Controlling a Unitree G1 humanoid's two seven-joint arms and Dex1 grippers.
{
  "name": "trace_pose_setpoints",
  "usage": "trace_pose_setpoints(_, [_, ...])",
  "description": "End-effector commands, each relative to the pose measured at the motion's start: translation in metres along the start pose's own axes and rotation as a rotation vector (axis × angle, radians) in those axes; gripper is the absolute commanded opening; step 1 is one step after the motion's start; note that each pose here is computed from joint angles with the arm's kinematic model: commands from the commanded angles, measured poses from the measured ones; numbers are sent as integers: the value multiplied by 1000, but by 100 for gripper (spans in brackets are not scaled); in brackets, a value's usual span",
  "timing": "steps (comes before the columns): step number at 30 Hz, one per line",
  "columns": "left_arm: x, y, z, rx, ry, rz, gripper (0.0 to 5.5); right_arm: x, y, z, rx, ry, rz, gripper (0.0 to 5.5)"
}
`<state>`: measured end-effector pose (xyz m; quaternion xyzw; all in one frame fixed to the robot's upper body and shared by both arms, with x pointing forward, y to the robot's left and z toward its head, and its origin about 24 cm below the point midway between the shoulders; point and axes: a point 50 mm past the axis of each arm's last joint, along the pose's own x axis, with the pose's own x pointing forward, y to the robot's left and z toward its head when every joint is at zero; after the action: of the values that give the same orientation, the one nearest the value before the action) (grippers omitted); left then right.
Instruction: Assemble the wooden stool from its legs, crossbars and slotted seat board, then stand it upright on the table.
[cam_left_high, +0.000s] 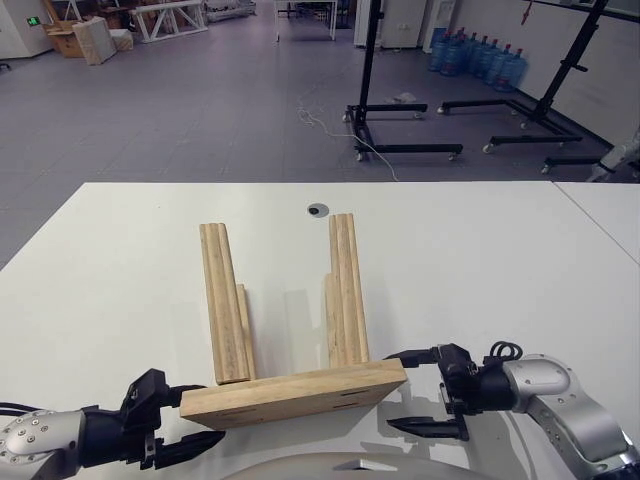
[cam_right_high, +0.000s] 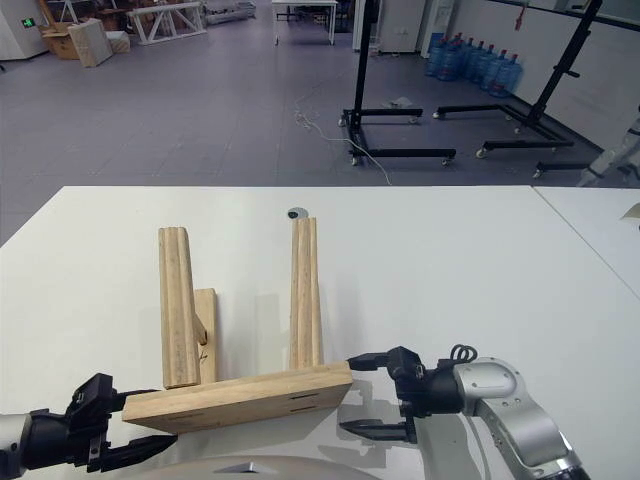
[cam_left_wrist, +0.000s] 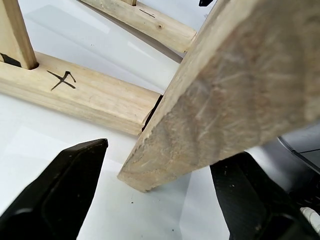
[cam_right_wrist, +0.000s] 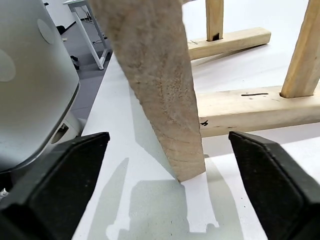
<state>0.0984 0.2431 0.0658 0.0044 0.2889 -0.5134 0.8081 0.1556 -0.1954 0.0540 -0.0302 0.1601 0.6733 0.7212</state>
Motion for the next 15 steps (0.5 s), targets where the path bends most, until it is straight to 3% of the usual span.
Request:
trace_pose_setpoints(1, [10, 6, -1, 27, -16, 60, 311, 2, -5, 1, -29, -18, 0, 366])
trace_pose_setpoints(8, [25, 4, -4, 31, -30, 30, 222, 7, -10, 2, -30, -36, 25, 254])
trace_pose_setpoints(13, [26, 7, -4, 29, -30, 7, 204, 13, -13, 7, -55, -67, 41, 174])
trace_pose_setpoints(15, [25, 9, -4, 20, -39, 3, 204, 17, -14, 9, -63, -90, 34, 165])
